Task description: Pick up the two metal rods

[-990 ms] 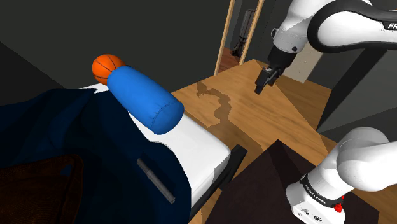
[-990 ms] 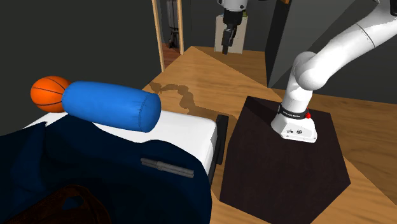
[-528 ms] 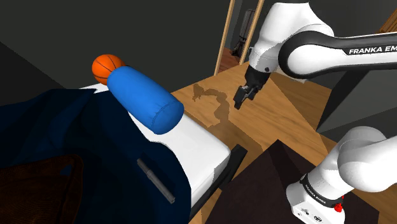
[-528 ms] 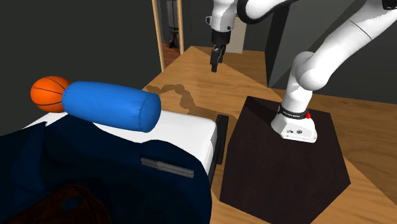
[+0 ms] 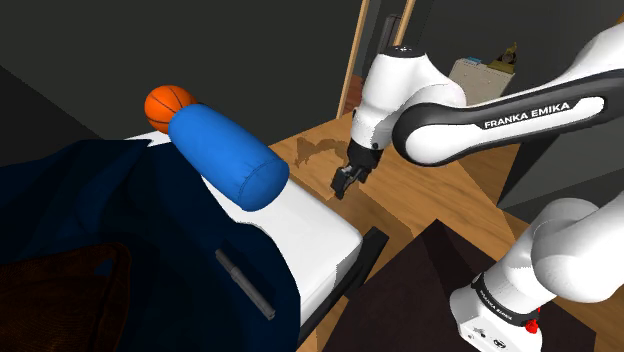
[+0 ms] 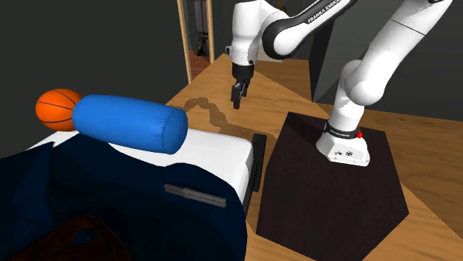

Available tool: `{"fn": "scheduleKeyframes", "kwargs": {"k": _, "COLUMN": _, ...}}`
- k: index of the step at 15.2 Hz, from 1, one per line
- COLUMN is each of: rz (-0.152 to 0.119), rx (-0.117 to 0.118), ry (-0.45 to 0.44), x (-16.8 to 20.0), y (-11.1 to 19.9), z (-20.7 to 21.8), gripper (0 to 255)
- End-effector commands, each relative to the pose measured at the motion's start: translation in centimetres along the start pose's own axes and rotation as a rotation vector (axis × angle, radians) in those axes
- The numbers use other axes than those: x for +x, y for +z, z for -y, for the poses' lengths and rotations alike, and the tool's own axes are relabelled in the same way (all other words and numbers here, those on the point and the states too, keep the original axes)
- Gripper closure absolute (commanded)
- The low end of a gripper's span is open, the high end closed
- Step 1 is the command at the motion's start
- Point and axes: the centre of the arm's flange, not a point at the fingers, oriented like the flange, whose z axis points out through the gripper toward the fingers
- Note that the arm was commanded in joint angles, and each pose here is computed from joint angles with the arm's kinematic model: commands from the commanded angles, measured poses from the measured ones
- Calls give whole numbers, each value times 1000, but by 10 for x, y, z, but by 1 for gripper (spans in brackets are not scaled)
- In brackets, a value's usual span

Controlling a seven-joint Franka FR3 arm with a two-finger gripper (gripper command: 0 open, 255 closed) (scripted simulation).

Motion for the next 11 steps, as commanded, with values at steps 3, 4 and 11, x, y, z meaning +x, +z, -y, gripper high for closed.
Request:
{"fn": "scheduleKeyframes", "kwargs": {"k": 3, "rz": 2, "rx": 8, "ry": -8, "x": 12, "y": 33, "z": 35, "gripper": 0}}
{"fn": "scheduleKeyframes", "kwargs": {"k": 4, "rz": 3, "rx": 10, "ry": -10, "x": 15, "y": 42, "z": 45, "gripper": 0}}
{"fn": "scheduleKeyframes", "kwargs": {"k": 11, "rz": 8, "rx": 22, "ry": -26, "x": 34, "y": 102, "z": 111, "gripper": 0}}
